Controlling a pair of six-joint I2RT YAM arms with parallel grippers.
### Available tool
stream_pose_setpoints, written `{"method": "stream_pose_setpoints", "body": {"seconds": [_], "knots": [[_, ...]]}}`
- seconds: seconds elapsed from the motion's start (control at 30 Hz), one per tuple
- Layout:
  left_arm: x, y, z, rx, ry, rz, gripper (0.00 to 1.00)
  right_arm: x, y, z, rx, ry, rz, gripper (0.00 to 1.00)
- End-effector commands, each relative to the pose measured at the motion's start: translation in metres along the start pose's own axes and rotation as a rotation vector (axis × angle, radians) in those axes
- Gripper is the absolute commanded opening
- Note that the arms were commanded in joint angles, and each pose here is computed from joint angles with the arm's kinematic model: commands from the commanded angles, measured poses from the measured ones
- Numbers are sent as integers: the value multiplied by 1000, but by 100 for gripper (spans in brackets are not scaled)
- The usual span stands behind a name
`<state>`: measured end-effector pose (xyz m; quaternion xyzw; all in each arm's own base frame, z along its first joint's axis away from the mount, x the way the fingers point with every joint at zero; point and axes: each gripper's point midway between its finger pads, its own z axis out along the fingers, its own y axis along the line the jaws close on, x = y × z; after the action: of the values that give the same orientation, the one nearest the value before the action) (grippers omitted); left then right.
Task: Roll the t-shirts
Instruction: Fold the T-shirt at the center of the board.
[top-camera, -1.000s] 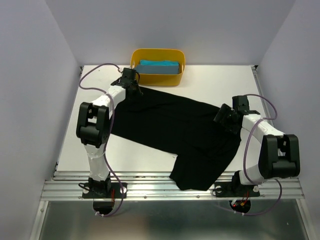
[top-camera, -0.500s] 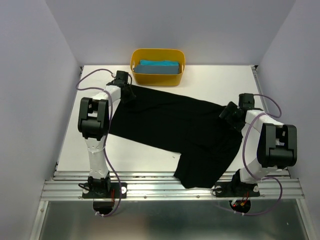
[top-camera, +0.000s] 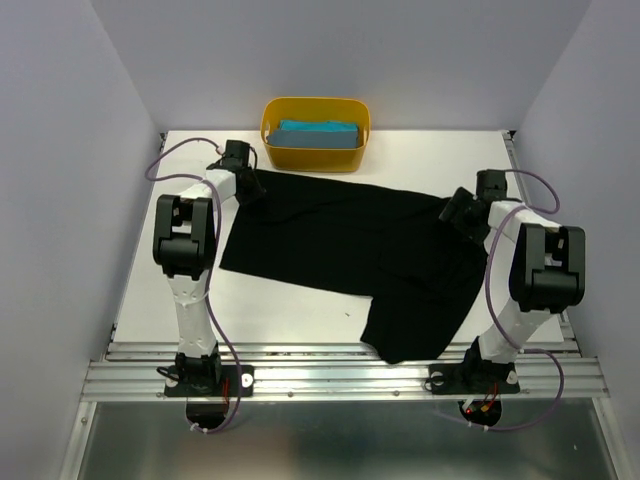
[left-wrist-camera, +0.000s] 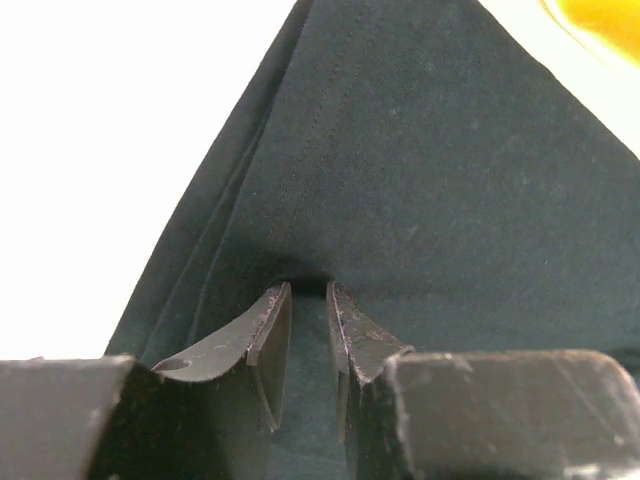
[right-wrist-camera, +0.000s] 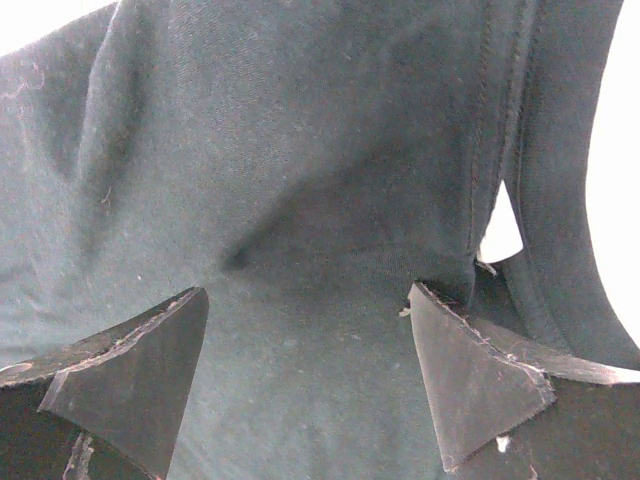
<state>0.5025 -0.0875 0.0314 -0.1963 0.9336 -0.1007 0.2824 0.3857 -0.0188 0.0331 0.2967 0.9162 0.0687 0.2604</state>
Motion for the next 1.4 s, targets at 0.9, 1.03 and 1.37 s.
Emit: {"method": "stream_pose_setpoints", "body": {"seconds": [0.9,1.03,1.37], "knots": [[112,90,-147,-157,26,-117,63,111,58,-88,-271,89,-13,89],[128,108,-152,-242,63,-121,77,113,47,-88,-232,88,-35,90],[158,117,-135,-259,112,-222,74,98,48,-103,-201,54,-53,94]]}}
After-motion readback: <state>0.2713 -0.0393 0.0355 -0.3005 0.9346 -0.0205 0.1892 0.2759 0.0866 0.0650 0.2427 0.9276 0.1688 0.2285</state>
